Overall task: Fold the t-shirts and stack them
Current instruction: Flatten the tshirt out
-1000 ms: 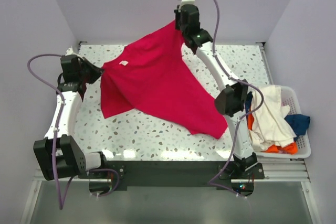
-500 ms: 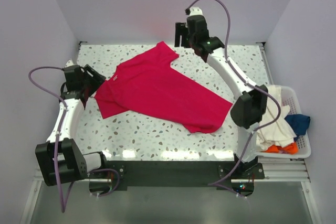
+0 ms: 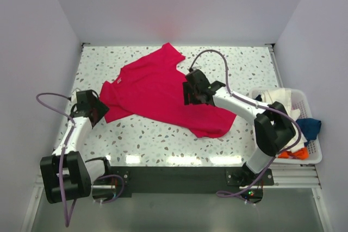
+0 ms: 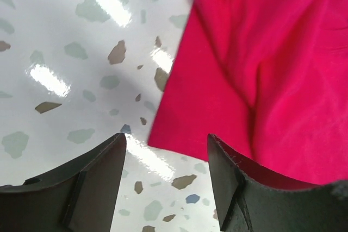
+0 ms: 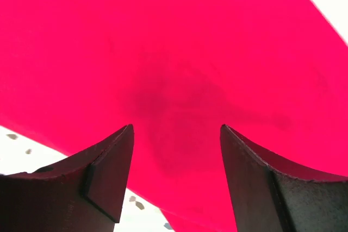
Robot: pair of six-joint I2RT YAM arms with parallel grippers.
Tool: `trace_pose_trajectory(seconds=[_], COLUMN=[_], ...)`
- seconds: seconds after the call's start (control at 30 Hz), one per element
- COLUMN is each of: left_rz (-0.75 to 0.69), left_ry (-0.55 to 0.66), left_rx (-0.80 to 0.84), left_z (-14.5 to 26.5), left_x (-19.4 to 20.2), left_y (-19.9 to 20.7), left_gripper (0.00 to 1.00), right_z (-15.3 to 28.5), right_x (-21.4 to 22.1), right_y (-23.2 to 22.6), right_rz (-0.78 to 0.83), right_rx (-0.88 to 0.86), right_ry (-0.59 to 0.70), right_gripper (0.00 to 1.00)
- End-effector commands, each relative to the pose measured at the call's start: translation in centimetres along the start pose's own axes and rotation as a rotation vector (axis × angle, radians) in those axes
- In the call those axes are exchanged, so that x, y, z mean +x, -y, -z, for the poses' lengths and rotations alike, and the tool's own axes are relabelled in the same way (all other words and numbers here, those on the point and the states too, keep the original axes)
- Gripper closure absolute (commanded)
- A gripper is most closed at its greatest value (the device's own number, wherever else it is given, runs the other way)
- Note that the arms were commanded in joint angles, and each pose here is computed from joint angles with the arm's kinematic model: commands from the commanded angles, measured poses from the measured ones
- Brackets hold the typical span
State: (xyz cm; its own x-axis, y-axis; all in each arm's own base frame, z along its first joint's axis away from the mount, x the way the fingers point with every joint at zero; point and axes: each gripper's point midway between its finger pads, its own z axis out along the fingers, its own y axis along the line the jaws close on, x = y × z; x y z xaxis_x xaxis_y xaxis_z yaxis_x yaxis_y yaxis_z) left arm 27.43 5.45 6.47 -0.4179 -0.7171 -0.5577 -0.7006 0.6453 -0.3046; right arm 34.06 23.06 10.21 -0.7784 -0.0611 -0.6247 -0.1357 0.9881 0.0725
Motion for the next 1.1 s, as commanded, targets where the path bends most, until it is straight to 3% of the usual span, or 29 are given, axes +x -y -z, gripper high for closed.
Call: trace_pose_trajectory(seconds=[0.0,0.5,0.6,0.8,1.07], left_rz=[0.005,-0.062,-0.07,-0.087,-0.113], left_ry=[0.001,-0.066,-0.083,-0.066,0.032], left_rx=[-0.048,-0.097,-0.116,-0.098,0.06], left_z=[-0.9,-3.7,-4.0,-3.6,0.8], left_x=[0.9,3.6,4.0,2.8,-1.4], left_y=[-1.2,-0.2,-0.3,0.6,4.3], left_gripper=[0.34,0.55,0.64,1.0,1.0], right_z=[1.3,1.8,1.8,1.2,-2.3], right_x=[-1.8,0.2,0.4,0.9,-0.5], right_y=[0.7,3.1,3.5,5.5,9.9], right_rz=[-0.09,-0.091,-0.092,-0.117,-0.19], right_rx=[0.007,0.073,0.086,0.132,0.267], right_ry=[0.085,0.086,0.082,0.063,0.027], right_gripper=[0.32,0.32,0.32,0.32,0.28])
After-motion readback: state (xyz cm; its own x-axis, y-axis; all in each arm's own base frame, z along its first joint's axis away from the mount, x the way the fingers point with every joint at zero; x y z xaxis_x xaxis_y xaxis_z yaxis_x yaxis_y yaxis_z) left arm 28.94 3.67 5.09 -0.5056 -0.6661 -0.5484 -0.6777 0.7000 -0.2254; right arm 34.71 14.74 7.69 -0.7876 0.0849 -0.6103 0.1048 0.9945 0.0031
